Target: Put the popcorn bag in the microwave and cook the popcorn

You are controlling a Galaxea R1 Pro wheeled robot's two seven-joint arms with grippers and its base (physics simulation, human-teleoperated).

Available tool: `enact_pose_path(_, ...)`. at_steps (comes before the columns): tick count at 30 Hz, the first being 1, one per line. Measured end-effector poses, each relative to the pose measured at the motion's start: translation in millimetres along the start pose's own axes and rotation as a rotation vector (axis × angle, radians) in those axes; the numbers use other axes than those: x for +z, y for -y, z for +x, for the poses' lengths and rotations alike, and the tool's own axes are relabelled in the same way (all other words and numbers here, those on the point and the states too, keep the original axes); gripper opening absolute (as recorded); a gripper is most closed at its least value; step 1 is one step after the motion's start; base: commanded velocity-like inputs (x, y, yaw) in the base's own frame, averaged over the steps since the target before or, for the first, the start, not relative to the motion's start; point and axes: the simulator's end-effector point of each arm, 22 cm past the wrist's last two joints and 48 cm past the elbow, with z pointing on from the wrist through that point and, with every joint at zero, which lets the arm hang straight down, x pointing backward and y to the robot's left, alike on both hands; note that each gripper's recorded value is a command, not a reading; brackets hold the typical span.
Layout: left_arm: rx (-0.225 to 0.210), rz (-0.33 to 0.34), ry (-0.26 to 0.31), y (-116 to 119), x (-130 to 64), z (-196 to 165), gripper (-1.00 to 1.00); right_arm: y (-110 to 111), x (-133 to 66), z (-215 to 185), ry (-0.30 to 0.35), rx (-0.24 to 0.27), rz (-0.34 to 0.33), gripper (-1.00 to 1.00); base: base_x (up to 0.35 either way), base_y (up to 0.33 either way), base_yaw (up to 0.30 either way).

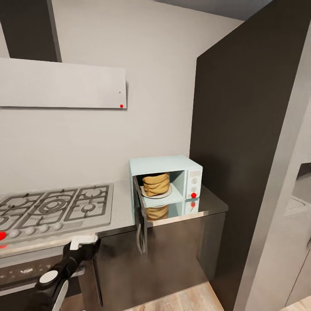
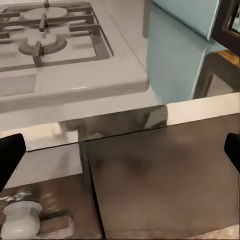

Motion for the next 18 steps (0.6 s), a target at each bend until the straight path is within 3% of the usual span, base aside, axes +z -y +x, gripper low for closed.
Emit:
enact_pose_path(6, -0.004, 0.011, -0.007, 4.6, 3.4, 2.2, 1.0, -0.1, 0.0, 0.1, 0.0, 0.0, 0.0, 1.0, 0.01, 0.003, 0.0)
enact_pose_path(18, -0.004, 0.013, -0.003, 5.4, 2.7, 0.1, 1.0, -0.1, -0.2, 0.1, 0.0, -0.001, 0.0, 1.0, 0.255, -0.131, 0.0)
